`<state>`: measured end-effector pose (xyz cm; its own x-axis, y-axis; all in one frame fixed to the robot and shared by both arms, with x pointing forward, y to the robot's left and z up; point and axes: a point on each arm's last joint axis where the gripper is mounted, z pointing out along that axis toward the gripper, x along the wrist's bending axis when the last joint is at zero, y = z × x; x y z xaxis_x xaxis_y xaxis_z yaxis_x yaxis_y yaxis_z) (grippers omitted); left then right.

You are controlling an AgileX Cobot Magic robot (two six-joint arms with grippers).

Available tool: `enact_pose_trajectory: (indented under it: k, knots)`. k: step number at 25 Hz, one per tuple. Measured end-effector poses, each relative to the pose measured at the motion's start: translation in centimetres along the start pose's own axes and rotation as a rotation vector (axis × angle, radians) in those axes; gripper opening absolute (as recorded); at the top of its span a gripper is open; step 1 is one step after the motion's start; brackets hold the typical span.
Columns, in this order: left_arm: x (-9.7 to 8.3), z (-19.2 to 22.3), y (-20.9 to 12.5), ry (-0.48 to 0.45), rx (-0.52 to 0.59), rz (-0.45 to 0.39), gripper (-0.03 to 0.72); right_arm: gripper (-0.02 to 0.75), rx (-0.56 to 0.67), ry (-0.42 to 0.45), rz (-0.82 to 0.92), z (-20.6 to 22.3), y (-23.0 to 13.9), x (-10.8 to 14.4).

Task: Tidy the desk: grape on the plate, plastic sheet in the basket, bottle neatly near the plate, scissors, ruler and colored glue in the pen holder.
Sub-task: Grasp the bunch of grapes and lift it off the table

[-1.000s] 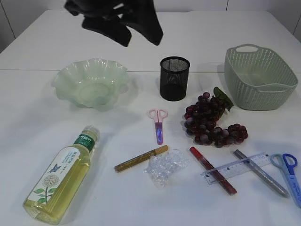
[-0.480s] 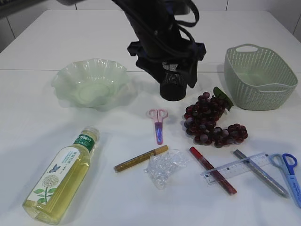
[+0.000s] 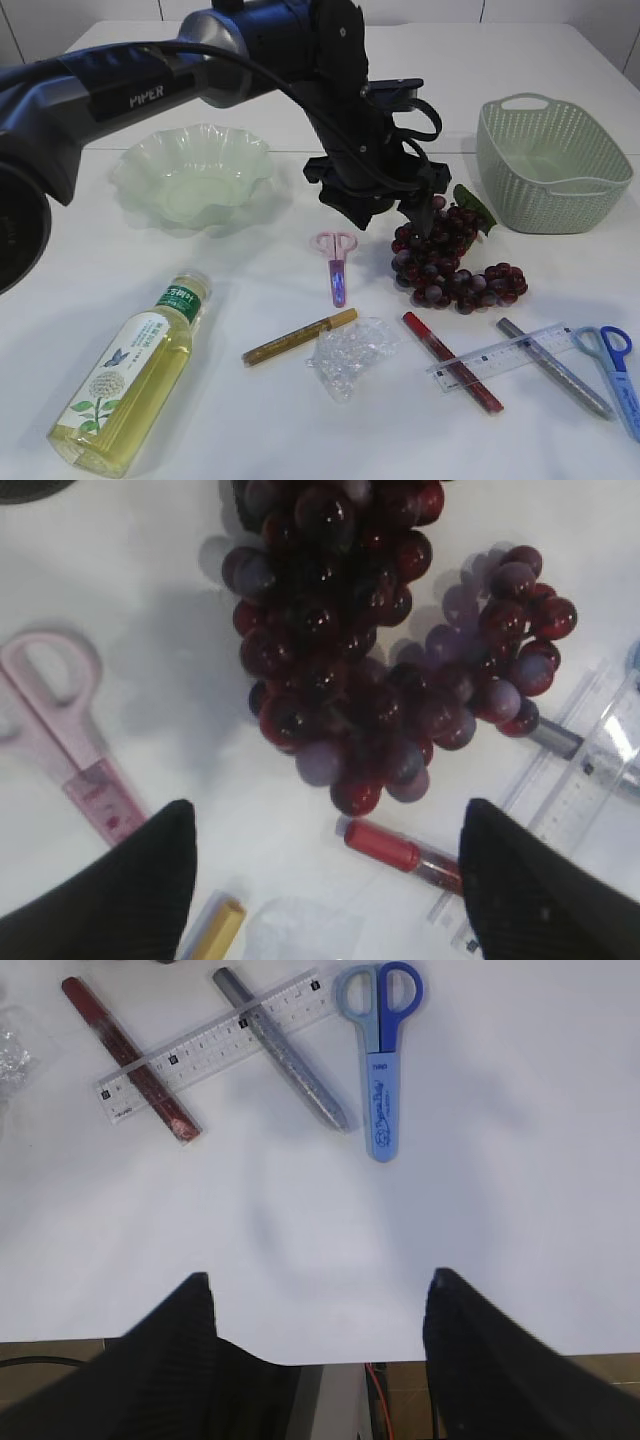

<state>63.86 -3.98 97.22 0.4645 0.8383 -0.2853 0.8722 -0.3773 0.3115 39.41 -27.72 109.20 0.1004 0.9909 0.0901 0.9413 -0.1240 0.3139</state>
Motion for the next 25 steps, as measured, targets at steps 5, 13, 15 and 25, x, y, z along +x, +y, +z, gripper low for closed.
enact_pose_trajectory:
  k: [5, 13, 15, 25]
  knots:
    - [-0.2, 1.3, 0.6, -0.053, -0.072, -0.031, 0.596, 0.511, 0.0, 0.002, 0.001, 0.0, 0.0, 0.0]
    - [-0.3, 1.3, 1.4, -0.07, -0.158, -0.036, 0.593, 0.511, -0.002, 0.003, 0.001, 0.0, 0.0, 0.0]
    - [-0.2, 1.6, 1.4, -0.067, -0.159, -0.036, 0.593, 0.511, -0.004, 0.003, 0.001, 0.0, 0.0, 0.0]
    - [0.8, 5.0, 0.7, -0.051, -0.116, -0.051, 0.592, 0.511, -0.008, 0.004, 0.001, 0.0, 0.1, 0.0]
